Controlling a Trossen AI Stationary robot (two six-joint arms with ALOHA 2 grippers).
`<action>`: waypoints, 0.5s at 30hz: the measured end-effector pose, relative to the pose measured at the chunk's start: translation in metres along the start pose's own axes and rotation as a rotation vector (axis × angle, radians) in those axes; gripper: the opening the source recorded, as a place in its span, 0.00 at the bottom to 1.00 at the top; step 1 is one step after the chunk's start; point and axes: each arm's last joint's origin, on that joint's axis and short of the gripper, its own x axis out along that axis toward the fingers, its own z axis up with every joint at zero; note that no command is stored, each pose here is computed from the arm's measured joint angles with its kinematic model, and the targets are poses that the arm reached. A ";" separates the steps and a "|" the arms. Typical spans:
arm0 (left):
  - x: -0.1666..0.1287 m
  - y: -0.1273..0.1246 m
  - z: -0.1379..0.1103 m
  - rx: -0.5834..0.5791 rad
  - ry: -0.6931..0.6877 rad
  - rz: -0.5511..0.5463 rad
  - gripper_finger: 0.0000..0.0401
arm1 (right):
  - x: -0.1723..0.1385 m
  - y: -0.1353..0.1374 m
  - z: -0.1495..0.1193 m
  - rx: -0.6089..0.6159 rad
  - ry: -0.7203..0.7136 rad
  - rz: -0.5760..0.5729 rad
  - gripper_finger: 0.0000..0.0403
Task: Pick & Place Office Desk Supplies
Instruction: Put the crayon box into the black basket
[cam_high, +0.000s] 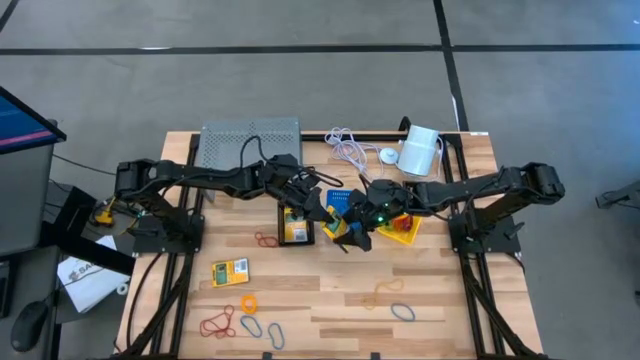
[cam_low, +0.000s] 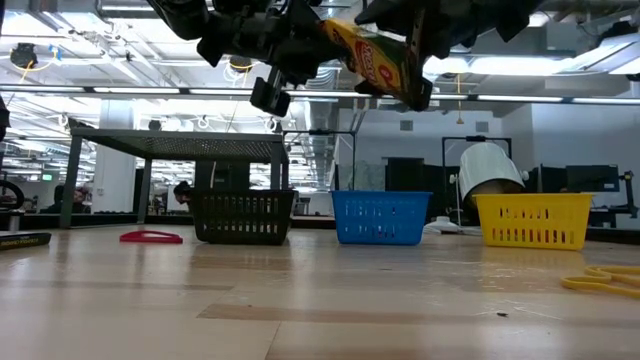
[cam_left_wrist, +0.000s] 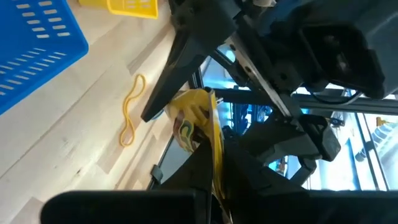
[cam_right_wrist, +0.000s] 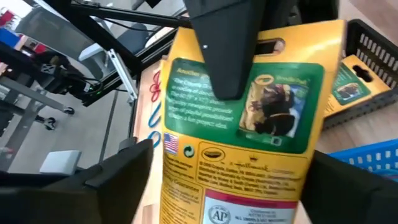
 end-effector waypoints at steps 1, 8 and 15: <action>0.000 0.000 0.000 0.002 0.004 -0.005 0.05 | 0.000 0.000 0.000 -0.005 -0.001 0.005 0.94; 0.000 -0.001 0.000 0.003 0.018 -0.011 0.05 | 0.000 0.002 0.002 -0.008 -0.023 0.023 0.92; -0.004 0.000 0.005 0.001 0.034 -0.020 0.05 | -0.003 0.002 0.003 -0.023 -0.010 0.041 0.87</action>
